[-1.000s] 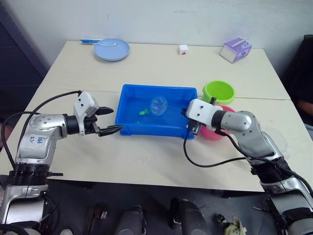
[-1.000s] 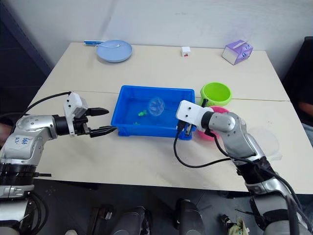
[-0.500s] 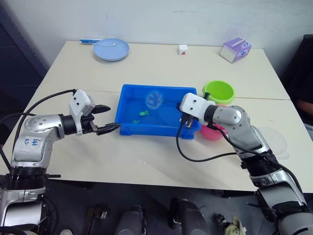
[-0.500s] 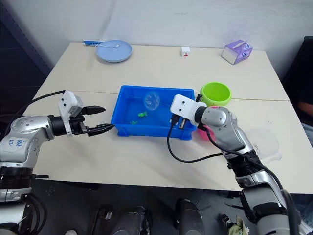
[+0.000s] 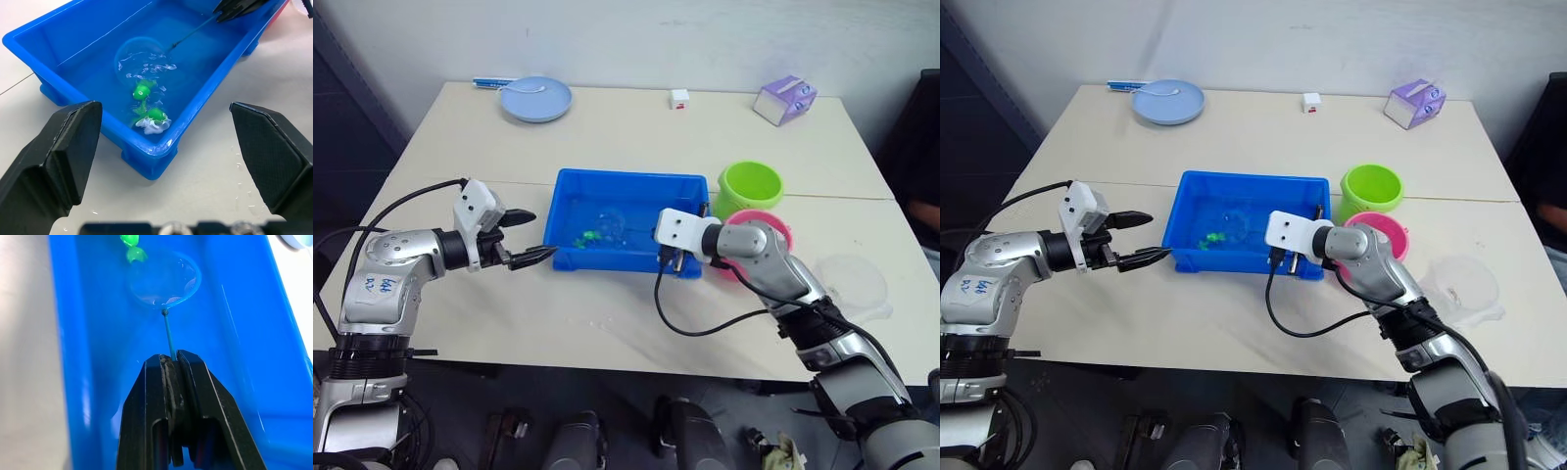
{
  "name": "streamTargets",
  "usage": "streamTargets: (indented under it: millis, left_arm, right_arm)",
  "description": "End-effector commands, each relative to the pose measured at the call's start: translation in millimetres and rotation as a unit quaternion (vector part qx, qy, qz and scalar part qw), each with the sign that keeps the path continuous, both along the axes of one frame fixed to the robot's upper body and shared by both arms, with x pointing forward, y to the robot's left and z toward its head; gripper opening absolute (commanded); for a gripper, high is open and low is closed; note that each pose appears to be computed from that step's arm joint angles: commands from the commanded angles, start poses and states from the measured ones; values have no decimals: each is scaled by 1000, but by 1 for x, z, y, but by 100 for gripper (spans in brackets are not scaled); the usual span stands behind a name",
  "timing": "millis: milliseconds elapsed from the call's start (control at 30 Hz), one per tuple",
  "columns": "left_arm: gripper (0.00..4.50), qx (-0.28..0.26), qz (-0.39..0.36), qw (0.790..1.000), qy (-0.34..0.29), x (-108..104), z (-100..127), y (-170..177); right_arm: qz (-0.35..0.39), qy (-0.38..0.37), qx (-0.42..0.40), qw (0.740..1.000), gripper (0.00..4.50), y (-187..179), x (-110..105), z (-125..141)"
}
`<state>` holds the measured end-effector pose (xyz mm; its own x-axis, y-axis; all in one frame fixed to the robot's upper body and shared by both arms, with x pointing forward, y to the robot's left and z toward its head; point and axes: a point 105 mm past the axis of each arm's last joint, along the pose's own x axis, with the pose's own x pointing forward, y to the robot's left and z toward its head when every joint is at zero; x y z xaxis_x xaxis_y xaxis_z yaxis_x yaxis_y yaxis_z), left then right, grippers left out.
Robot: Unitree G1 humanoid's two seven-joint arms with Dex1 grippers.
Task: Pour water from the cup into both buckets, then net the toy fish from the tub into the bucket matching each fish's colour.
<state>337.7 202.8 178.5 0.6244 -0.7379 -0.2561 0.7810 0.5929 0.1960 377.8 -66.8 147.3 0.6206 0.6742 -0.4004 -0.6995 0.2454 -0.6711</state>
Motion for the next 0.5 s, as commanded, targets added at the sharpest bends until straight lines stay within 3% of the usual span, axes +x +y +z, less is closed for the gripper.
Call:
streamTargets:
  millis: [33,167,500]
  left_arm:
    - [450,-6,0,1000,-25,1,11,0]
    - [450,-7,2,1000,-26,1,11,1]
    - [450,7,1,1000,-17,-2,4,10]
  right_arm:
    - [-7,41,79,996,80,8,-7,11]
    - [-17,60,93,994,80,4,-9,13]
    - [36,-38,9,999,80,15,-7,23]
